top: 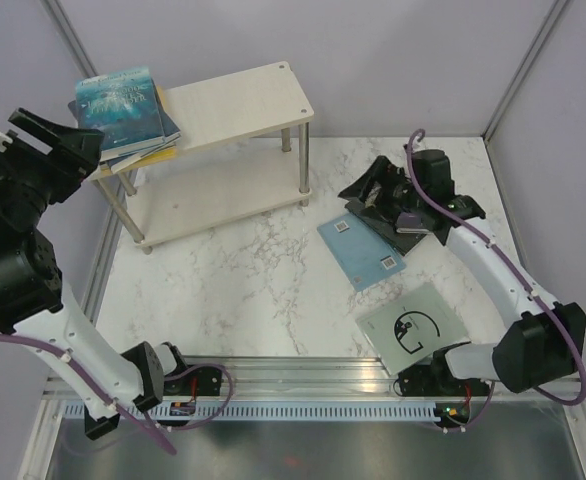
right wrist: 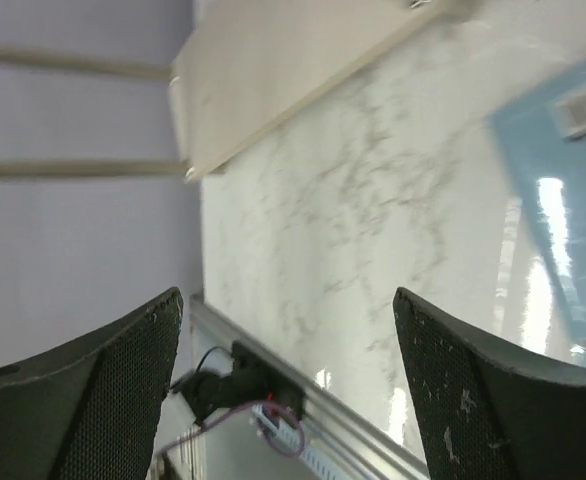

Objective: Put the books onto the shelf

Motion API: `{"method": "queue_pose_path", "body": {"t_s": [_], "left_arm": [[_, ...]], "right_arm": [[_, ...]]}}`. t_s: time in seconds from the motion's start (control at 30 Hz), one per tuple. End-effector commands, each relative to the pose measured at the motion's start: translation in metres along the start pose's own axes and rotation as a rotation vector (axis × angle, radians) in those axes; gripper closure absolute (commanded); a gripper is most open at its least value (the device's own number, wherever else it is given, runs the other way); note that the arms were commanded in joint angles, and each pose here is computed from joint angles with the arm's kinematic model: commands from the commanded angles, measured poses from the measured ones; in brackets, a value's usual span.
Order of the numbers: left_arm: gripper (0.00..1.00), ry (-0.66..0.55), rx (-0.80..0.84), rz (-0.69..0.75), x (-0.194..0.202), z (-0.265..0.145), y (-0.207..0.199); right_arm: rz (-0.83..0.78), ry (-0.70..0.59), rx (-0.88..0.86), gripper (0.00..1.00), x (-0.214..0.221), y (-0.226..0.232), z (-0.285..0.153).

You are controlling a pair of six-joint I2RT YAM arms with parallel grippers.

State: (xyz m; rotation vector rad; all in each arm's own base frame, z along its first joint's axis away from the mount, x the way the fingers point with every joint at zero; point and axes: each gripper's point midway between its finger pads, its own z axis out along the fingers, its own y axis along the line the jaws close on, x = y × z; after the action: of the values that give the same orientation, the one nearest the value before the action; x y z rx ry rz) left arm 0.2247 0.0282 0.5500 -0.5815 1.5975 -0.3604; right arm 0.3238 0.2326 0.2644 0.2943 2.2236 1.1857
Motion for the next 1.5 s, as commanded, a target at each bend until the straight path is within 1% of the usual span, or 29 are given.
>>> {"method": "queue_pose_path", "body": {"t_s": [0.0,0.03,0.07,0.1,0.17,0.2,0.23,0.27,0.3,0.37,0.4,0.5,0.7,0.87,1.03,1.07,1.13,1.17,1.27,1.33,1.37,1.43,1.47], "left_arm": [[0.25,0.119,0.070,-0.032,0.027,0.014,-0.005],[0.25,0.149,0.102,-0.032,0.037,0.012,-0.010],[0.26,0.155,0.127,-0.025,0.045,0.000,-0.016],[0.26,0.217,0.113,-0.039,0.063,0.008,-0.005],[0.26,0.303,0.131,-0.047,0.090,0.009,-0.004],[0.26,0.326,0.155,-0.041,0.098,0.004,-0.007],[0.26,0.359,0.173,-0.044,0.108,0.003,-0.010],[0.26,0.398,0.160,-0.060,0.120,0.006,-0.004],[0.26,0.408,0.163,-0.061,0.125,0.003,-0.003],[0.26,0.458,0.169,-0.074,0.139,0.003,-0.001],[0.26,0.469,0.180,-0.078,0.142,0.000,-0.003],[0.25,0.497,0.186,-0.074,0.151,-0.002,-0.002],[0.25,0.551,0.197,-0.073,0.169,-0.008,0.000],[0.25,0.579,0.187,-0.057,0.179,-0.009,0.004],[0.25,0.607,0.177,-0.054,0.186,-0.006,0.006],[0.25,0.609,0.180,-0.051,0.186,-0.005,0.005],[0.25,0.614,0.178,-0.049,0.186,-0.003,0.005],[0.25,0.617,0.176,-0.050,0.187,-0.003,0.005],[0.25,0.633,0.166,-0.045,0.191,-0.003,0.008],[0.25,0.644,0.154,-0.047,0.195,-0.002,0.011],[0.25,0.647,0.151,-0.044,0.195,-0.001,0.012],[0.25,0.656,0.146,-0.043,0.197,0.001,0.012],[0.25,0.661,0.141,-0.042,0.198,0.002,0.013]], "right_arm": [[0.130,-0.024,0.331,0.11,-0.016,-0.093,-0.014],[0.170,-0.047,0.363,0.11,-0.028,-0.108,-0.017],[0.182,-0.069,0.381,0.10,-0.037,-0.114,-0.019],[0.201,-0.082,0.403,0.09,-0.042,-0.121,-0.021],[0.261,-0.127,0.438,0.07,-0.062,-0.143,-0.029],[0.281,-0.137,0.453,0.06,-0.068,-0.151,-0.032],[0.324,-0.167,0.480,0.05,-0.082,-0.168,-0.040],[0.347,-0.176,0.491,0.05,-0.086,-0.176,-0.042],[0.388,-0.190,0.509,0.05,-0.093,-0.192,-0.047],[0.440,-0.199,0.521,0.04,-0.096,-0.210,-0.050],[0.486,-0.220,0.507,0.04,-0.104,-0.221,-0.053],[0.569,-0.253,0.508,0.04,-0.107,-0.248,-0.060],[0.671,-0.317,0.547,0.03,-0.105,-0.302,-0.071],[0.679,-0.323,0.605,0.03,-0.102,-0.336,-0.076],[0.688,-0.329,0.640,0.03,-0.095,-0.362,-0.069],[0.680,-0.349,0.630,0.03,-0.099,-0.365,-0.067],[0.698,-0.345,0.631,0.03,-0.093,-0.377,-0.060],[0.689,-0.375,0.615,0.04,-0.099,-0.382,-0.057],[0.685,-0.407,0.601,0.03,-0.101,-0.394,-0.051],[0.708,-0.415,0.610,0.04,-0.096,-0.403,-0.048],[0.691,-0.445,0.590,0.04,-0.104,-0.405,-0.046],[0.725,-0.445,0.593,0.06,-0.095,-0.413,-0.042],[0.719,-0.460,0.577,0.07,-0.097,-0.415,-0.040]]}}
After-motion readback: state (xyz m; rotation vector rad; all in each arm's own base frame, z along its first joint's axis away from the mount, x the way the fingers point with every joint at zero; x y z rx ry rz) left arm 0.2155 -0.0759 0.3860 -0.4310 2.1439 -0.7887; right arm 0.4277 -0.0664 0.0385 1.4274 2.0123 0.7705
